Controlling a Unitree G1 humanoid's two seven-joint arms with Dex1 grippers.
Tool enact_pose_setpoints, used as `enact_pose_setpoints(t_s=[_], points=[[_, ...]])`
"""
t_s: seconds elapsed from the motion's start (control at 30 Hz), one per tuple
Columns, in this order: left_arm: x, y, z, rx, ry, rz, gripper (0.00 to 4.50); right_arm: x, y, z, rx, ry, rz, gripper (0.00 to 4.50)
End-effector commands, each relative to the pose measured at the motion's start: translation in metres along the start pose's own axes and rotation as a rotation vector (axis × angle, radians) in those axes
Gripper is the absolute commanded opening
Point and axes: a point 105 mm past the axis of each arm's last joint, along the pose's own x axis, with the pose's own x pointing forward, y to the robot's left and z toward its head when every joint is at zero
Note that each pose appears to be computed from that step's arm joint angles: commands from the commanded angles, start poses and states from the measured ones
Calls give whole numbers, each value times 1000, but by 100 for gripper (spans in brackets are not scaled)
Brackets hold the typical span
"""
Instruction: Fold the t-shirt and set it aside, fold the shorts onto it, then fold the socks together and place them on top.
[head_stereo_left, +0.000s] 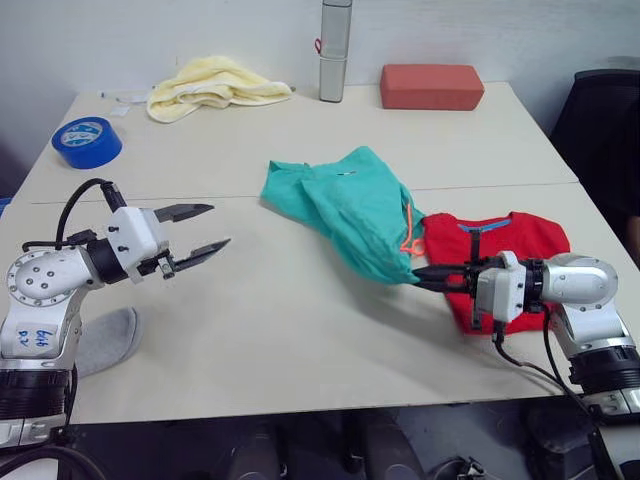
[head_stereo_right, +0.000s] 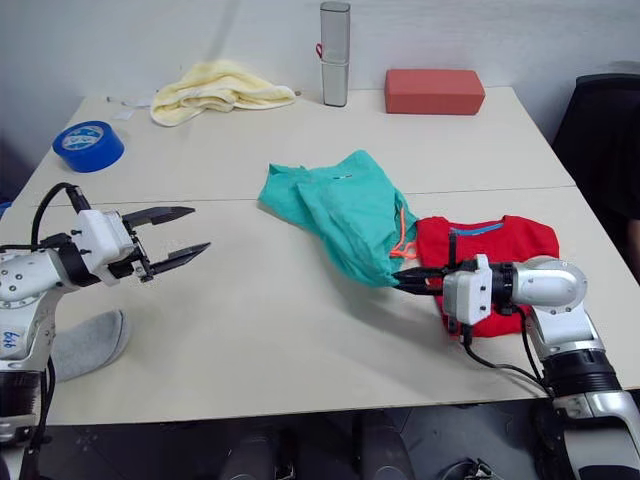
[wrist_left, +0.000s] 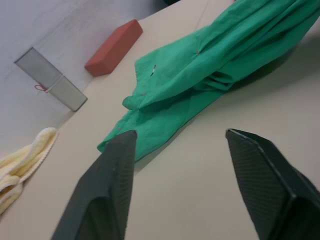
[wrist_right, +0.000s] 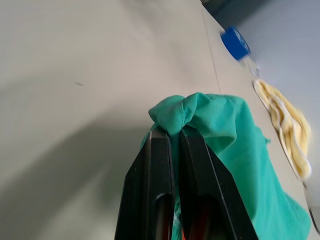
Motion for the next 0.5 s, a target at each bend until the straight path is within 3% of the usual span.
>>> enact_pose_setpoints(t_s=[0.03,0.1,0.3,0.5], points=[[3,-3,10,29,-18,-63,408,5,11,23,-34,-88,73,0],[8,-7,5,73,9,-105,448,6,28,30,21,-113,131,0],[37,-10,-6,267,54,-213,448,-8,61,35,201,-89,242,0],[92,-7,-9,407,26,-304,448,-16,68,34,292,-48,269,0]])
